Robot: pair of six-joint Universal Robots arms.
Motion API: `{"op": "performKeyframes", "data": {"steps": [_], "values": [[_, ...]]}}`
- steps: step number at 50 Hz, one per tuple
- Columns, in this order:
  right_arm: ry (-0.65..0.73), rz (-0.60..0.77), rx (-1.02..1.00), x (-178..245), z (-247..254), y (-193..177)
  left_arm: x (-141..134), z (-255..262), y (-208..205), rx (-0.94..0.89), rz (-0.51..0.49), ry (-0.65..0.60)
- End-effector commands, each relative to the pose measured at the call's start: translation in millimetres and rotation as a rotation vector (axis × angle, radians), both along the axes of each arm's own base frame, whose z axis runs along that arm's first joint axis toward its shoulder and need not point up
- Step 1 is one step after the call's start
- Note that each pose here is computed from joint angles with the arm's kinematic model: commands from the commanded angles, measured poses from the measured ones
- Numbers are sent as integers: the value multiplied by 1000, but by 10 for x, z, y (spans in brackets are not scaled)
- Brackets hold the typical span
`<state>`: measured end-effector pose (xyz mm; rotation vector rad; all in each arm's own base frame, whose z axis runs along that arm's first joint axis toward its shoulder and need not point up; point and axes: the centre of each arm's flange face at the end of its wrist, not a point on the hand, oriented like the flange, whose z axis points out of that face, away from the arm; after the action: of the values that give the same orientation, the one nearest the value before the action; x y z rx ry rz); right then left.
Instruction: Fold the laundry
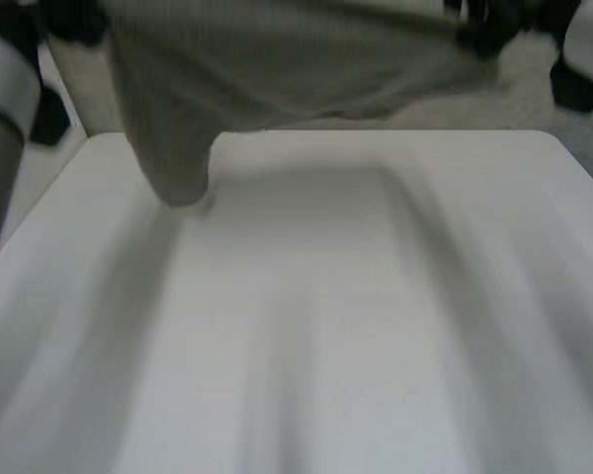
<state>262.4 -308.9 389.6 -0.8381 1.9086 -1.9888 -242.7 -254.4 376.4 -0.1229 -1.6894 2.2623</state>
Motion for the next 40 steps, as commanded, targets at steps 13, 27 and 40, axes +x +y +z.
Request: {"op": "performKeyframes", "data": {"steps": [13, 27, 40], "values": [[480, 179, 418, -172, -2314, 688, 223, -2426, 687, 576, -54, -335], [462, 133, 394, -334, -2280, 781, 171, -2072, 653, 511, -67, -366], [485, 123, 403, -394, -2401, 773, -221, -1445, 483, 282, -179, -274]]}}
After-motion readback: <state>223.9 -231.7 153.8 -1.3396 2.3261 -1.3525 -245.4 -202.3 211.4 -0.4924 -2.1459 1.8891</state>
